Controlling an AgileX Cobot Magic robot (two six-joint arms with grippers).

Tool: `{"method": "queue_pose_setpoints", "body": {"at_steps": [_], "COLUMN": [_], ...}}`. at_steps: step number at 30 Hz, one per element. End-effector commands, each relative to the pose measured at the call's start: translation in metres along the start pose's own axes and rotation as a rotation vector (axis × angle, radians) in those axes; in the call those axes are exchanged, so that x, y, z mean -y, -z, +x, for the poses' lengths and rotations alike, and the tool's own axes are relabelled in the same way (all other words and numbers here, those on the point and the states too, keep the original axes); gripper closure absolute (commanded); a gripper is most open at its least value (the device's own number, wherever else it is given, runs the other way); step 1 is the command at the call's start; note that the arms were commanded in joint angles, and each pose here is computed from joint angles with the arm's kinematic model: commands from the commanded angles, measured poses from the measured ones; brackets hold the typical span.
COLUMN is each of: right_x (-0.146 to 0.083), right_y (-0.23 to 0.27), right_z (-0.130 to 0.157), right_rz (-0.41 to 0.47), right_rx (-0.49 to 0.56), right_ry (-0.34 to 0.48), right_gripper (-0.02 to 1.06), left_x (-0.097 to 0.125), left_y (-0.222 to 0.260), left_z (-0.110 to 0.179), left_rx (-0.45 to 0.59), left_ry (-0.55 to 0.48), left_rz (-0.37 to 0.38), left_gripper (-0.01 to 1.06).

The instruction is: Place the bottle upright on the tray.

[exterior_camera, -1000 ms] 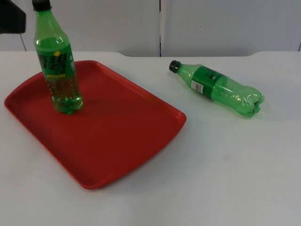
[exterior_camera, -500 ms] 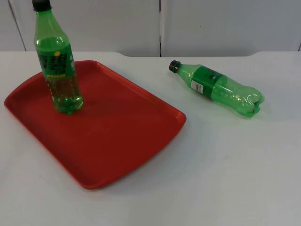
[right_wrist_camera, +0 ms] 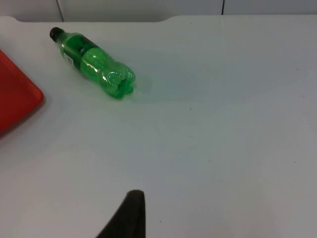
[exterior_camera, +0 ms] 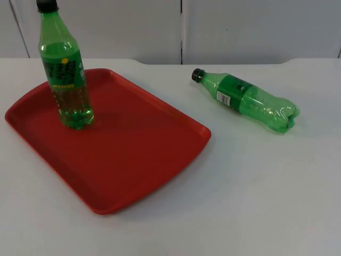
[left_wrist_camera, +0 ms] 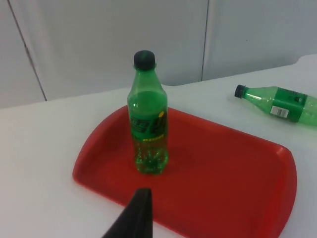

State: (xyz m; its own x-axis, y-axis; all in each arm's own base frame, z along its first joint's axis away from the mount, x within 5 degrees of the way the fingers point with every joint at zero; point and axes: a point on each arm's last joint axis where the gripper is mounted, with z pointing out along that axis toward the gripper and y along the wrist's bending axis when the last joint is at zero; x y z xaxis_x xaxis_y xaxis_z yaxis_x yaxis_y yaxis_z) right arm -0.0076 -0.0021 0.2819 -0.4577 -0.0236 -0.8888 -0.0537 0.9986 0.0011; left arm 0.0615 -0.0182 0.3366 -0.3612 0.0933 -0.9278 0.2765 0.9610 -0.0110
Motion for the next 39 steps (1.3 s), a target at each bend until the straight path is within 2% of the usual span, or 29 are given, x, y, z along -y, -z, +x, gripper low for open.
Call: {"method": "queue_pose_setpoints", "body": {"at_steps": [1,10,14,24,28,39], "right_x": [0.0,0.0,0.0,0.0,0.0,0.0], "right_y": [-0.001,-0.001,-0.001,-0.001,-0.001,-0.001], "right_z": [0.001,0.001,0.001,0.001,0.001,0.001], "right_rz": [0.005,0.005,0.005,0.003,0.003,0.003], "right_rx": [0.001,0.001,0.001,0.003,0.003,0.003], "right_ry": [0.007,0.007,0.007,0.004,0.004,0.004], "right_gripper": [0.0,0.0,0.0,0.0,0.0,0.0], "left_x": [0.001,0.0,-0.001,-0.001,-0.002,-0.002], "left_y": [0.004,0.032,0.044,0.046,0.042,0.041], "left_z": [0.014,0.057,0.066,0.069,0.083,0.083], "left_rx": [-0.003,0.014,0.042,0.007,-0.117,-0.109], "left_ry": [0.006,0.005,-0.003,0.002,-0.004,-0.005], "left_rz": [0.013,0.007,-0.002,-0.002,-0.013,-0.011], "left_gripper": [0.0,0.0,0.0,0.0,0.0,0.0]}}
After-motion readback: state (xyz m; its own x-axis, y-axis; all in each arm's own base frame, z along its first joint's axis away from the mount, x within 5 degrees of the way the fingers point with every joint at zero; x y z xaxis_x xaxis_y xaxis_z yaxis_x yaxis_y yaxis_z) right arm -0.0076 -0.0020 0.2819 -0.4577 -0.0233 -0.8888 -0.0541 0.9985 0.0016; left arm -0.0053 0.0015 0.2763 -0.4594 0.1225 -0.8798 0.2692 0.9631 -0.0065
